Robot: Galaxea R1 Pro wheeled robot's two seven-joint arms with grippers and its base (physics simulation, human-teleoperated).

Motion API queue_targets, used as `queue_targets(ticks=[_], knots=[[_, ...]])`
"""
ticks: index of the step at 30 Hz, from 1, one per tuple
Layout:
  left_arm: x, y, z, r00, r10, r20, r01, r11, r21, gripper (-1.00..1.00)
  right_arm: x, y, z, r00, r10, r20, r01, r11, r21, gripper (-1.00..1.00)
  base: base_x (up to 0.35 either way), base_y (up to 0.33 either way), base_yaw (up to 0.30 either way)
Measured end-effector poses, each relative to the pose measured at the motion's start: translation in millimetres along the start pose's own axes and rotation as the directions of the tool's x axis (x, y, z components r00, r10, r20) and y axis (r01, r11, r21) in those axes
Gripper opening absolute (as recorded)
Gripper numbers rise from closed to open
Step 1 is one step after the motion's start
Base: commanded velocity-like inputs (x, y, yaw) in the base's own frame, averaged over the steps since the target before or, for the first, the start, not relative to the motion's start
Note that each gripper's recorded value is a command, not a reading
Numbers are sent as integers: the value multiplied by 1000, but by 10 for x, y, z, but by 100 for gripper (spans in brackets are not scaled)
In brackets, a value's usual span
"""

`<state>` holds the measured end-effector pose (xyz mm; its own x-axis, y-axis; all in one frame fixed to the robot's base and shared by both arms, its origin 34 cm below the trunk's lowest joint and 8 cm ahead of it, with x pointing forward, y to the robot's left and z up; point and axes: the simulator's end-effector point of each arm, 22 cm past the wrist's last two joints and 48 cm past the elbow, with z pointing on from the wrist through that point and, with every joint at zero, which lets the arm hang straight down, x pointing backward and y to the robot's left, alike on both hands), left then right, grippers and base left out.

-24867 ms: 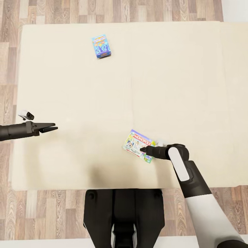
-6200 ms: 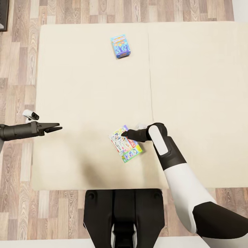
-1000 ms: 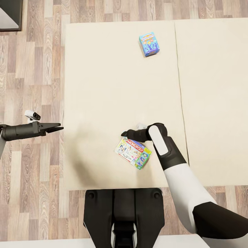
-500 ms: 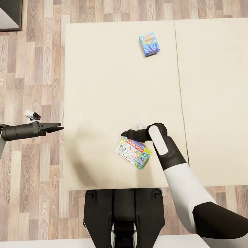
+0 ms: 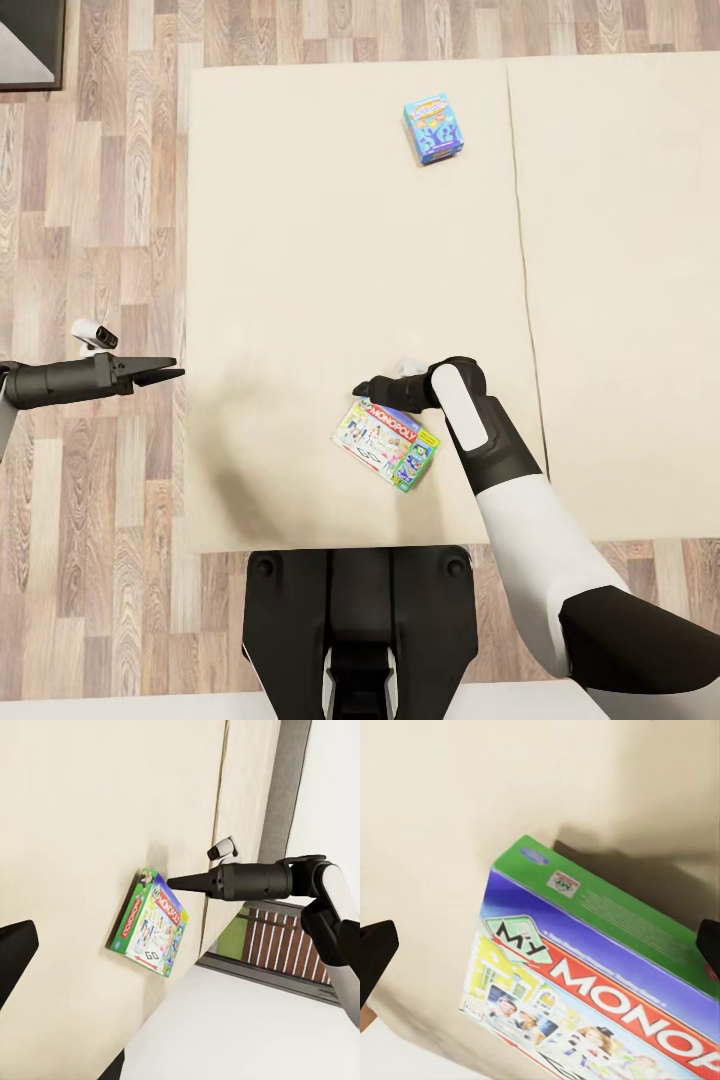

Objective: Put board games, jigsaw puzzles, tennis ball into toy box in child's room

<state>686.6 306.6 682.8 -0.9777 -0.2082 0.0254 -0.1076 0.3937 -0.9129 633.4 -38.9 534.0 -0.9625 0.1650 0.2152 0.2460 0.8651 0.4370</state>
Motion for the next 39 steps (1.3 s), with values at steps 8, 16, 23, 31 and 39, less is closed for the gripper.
queue_targets(ticks=[8,16,23,31,39], knots=[[0,0,-1,1000,0,0,0,1000,0,100,-24,-83,-18,1000,-1,5,1,1000,19,100,0,0,0],[-1,0,-1,1000,0,0,0,1000,0,100,-76,-271,-65,1000,5,15,-5,999,44,100,0,0,0],[-1,0,-1,1000,1,0,-1,1000,0,100,-87,-289,-76,1000,0,18,-1,999,48,100,0,0,0],[-4,0,-3,1000,1,2,-1,1000,0,100,-81,-285,-70,1000,-2,15,1,999,47,100,0,0,0],[-5,0,-5,1000,1,2,-1,1000,0,100,-87,-276,-74,1000,-4,16,3,999,46,100,0,0,0]])
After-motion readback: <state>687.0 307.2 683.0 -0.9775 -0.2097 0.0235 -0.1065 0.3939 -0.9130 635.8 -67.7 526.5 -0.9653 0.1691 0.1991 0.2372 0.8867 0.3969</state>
